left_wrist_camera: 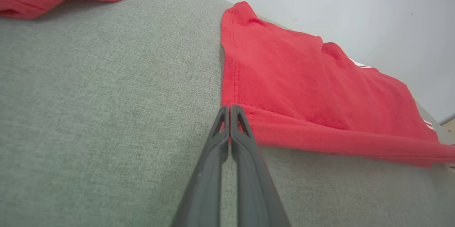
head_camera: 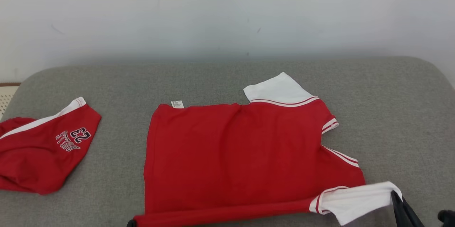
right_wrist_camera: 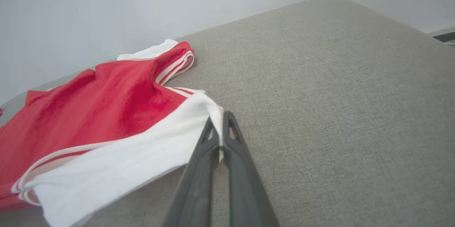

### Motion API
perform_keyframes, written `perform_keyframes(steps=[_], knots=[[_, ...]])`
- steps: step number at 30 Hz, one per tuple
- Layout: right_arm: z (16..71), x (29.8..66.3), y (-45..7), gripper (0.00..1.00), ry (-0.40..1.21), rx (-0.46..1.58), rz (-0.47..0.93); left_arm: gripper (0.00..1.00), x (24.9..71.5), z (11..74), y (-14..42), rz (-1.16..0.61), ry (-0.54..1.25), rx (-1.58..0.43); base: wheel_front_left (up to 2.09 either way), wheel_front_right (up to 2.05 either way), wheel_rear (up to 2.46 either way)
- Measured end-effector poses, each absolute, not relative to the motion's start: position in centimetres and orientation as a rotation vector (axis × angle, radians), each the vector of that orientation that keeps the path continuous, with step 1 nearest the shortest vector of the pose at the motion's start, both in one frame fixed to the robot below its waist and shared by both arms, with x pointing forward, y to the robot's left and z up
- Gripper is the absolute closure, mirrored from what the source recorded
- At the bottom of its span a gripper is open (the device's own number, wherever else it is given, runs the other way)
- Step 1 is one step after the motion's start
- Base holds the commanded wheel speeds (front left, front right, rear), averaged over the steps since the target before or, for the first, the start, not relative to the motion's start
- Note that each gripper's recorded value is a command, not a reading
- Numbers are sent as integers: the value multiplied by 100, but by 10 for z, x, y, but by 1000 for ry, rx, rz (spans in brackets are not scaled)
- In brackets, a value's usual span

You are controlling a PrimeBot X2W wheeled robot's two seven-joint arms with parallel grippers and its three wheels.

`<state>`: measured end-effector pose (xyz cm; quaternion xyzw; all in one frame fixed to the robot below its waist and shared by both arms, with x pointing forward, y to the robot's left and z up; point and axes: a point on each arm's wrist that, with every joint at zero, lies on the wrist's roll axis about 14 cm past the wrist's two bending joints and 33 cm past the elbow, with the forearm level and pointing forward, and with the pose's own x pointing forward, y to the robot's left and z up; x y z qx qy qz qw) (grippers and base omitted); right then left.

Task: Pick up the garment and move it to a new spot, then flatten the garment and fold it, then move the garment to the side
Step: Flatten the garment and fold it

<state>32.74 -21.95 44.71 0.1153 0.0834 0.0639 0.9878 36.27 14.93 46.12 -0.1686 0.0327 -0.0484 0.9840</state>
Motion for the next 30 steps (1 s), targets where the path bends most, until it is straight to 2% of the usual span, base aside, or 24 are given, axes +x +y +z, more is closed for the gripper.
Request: perform_keyframes(steps=[12, 30], knots=[[445, 383, -209, 100, 178, 189, 152, 100, 403, 472, 138, -141, 44, -298, 0, 0, 0], [425, 427, -201, 100, 237, 158, 162, 100, 437, 461, 133, -155, 73, -285, 0, 0, 0]])
